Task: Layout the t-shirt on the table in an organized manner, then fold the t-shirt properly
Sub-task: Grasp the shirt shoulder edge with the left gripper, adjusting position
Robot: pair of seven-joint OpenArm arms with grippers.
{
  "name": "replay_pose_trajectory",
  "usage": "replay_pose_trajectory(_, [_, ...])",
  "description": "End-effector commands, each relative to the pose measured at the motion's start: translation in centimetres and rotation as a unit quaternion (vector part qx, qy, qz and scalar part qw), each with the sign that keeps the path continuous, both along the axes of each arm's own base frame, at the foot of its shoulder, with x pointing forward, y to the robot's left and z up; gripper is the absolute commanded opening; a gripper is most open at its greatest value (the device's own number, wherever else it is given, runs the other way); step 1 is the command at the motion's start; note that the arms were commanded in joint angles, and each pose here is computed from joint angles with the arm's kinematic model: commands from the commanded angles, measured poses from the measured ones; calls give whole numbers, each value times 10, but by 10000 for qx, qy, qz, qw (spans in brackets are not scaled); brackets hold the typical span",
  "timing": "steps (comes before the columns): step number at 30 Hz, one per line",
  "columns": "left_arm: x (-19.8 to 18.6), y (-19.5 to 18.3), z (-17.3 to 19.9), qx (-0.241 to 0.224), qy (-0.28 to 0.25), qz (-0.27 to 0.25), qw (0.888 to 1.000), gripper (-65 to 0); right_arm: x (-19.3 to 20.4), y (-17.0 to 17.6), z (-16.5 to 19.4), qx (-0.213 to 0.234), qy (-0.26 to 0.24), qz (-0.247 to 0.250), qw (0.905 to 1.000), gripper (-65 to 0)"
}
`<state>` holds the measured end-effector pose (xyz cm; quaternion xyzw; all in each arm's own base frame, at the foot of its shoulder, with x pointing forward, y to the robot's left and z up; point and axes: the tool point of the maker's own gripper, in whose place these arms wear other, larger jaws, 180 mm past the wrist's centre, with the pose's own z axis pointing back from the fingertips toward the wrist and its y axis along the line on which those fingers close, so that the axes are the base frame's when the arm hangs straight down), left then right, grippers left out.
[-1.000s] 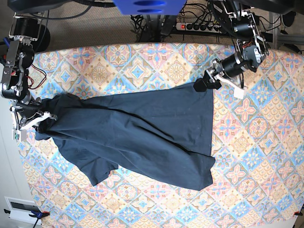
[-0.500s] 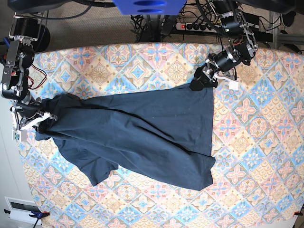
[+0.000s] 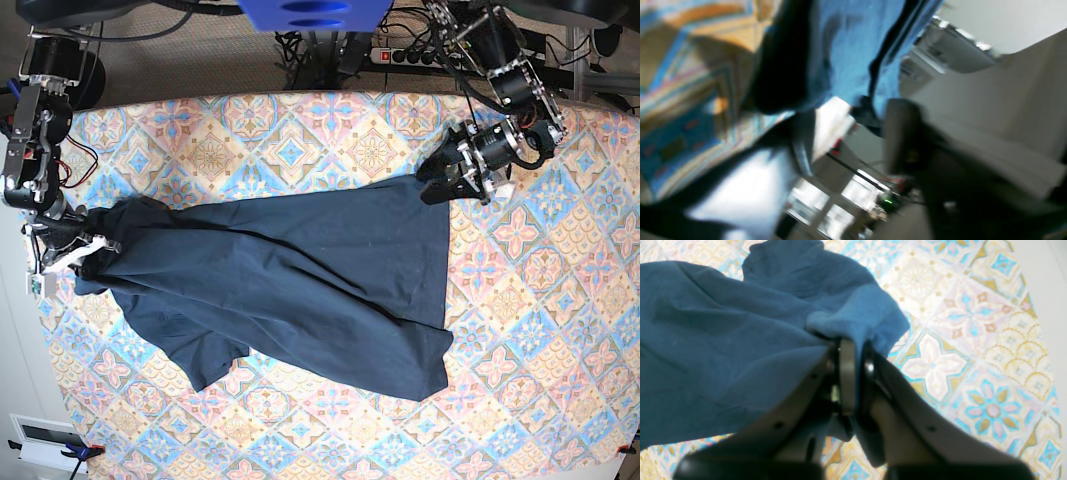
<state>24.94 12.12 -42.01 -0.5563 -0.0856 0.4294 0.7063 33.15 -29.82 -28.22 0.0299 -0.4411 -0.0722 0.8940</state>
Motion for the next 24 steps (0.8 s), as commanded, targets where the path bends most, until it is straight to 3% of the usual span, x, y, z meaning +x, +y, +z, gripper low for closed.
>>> replay_pose_trajectory(1, [35, 30, -17, 1250, -517, 712, 9882, -441, 8, -6, 19, -130, -291, 12, 9995, -642])
replay_pose_trajectory(2, [39, 35, -13, 1307, -592, 712, 9871, -467, 8, -6, 19, -130, -291, 12, 9995, -642])
replay_pose_trajectory(11, [60, 65, 40, 2018, -1389, 751, 9666, -483, 8, -5, 21, -137, -317, 23, 9994, -642])
replay_pose_trajectory(16, [53, 71, 64, 2445, -1705, 696, 9520, -650, 7, -4, 21, -145, -319, 40, 9994, -642])
replay_pose_trajectory(24, [52, 63, 73, 2560, -1860, 515, 9472, -650, 7, -4, 20, -145, -311, 41, 9994, -642])
